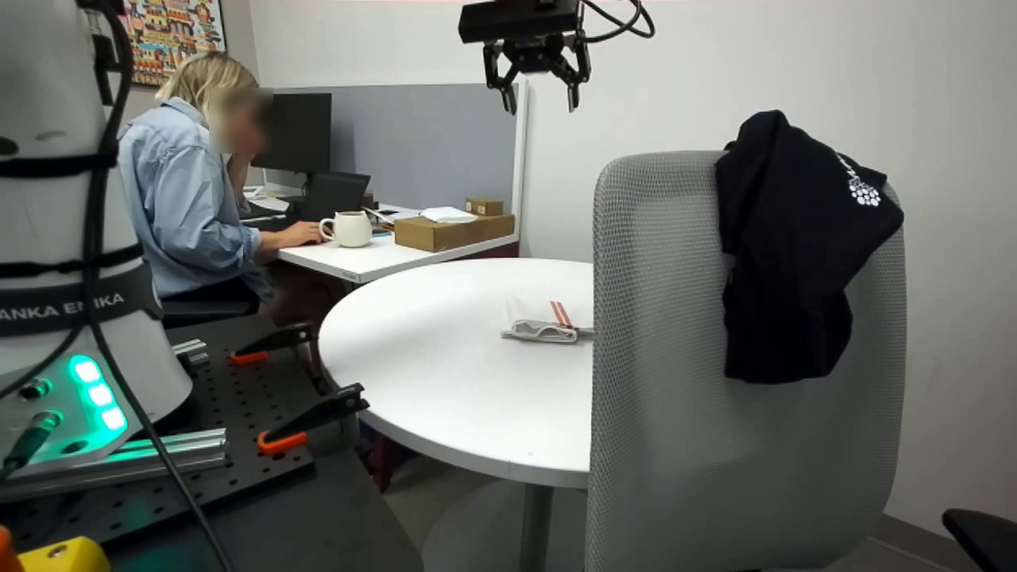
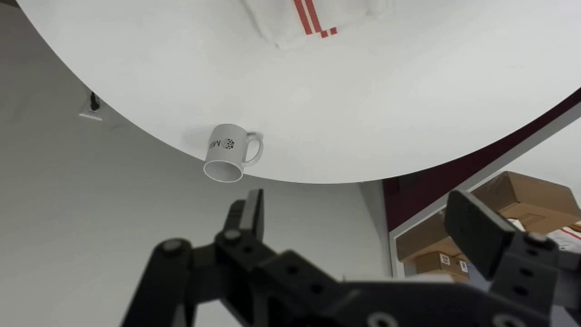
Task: Hang the t-shirt on the backrest
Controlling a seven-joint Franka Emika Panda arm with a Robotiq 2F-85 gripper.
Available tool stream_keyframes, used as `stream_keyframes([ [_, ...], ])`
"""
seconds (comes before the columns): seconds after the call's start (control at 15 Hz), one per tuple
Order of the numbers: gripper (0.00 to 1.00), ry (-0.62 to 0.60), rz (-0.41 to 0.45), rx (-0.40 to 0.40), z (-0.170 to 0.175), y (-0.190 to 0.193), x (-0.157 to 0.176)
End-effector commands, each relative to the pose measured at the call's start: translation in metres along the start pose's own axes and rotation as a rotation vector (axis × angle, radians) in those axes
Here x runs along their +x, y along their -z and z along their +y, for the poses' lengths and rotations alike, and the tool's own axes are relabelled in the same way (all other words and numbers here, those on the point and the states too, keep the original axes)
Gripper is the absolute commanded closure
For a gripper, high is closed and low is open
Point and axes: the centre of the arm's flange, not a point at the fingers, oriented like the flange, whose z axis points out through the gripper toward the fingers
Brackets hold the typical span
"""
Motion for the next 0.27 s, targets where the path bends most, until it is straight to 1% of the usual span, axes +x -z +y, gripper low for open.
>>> stream_keyframes([
  [0.0, 0.00, -0.001, 0.001, 0.000, 0.0007, 0.0001, 0.0001],
  [0.2, 0.00, -0.004, 0.002, -0.002, 0.0025, 0.0008, -0.0002],
])
